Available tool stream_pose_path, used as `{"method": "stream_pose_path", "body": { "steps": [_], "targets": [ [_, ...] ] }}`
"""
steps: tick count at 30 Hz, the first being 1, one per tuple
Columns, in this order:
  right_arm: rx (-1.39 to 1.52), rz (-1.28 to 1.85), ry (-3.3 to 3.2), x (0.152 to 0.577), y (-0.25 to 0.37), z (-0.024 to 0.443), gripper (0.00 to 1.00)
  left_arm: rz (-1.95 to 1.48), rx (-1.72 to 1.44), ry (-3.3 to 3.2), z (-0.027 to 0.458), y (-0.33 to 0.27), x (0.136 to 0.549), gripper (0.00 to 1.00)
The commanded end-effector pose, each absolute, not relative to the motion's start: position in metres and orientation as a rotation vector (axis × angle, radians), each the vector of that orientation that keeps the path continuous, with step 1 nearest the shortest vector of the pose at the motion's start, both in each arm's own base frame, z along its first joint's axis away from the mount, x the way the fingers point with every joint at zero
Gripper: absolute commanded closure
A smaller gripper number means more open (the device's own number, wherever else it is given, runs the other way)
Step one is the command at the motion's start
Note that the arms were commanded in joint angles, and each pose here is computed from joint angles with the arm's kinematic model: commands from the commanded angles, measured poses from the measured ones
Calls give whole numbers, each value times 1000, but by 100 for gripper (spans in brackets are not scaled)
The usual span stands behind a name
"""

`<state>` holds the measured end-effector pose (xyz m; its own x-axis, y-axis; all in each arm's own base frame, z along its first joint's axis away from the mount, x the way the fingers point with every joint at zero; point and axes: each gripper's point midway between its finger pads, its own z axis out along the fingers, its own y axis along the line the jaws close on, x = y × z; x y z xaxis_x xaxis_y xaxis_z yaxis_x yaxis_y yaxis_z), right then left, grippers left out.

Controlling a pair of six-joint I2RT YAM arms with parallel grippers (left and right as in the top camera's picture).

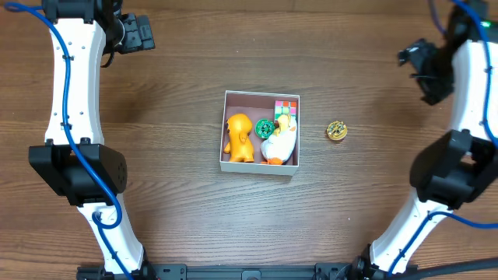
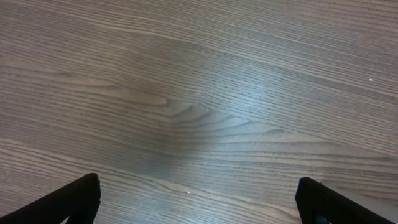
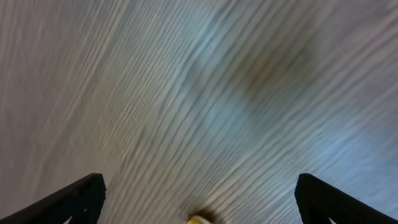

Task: Pack container
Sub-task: 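Retract the left arm to the upper left away from the box, then move the right gripper over the gold round toy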

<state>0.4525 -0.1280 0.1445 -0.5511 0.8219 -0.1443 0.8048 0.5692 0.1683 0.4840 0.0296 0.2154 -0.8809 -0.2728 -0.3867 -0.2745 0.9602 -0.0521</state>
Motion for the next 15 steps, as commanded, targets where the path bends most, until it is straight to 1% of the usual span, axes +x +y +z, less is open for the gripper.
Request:
{"method": "stream_pose_path", "body": {
  "steps": [1, 5, 12, 15],
  "targets": [
    [1120, 107, 2669, 459, -109, 156, 0, 11, -416, 2685, 225, 31, 484, 0],
    [839, 1, 2825, 451, -83, 153, 0, 10, -416, 2684, 226, 31, 485, 0],
    [408, 12, 3014, 435, -18, 149, 0, 9, -416, 2680, 226, 31, 485, 0],
    [350, -9, 3018, 436, -5, 148, 0, 0, -415, 2681, 226, 30, 486, 0]
  ]
}}
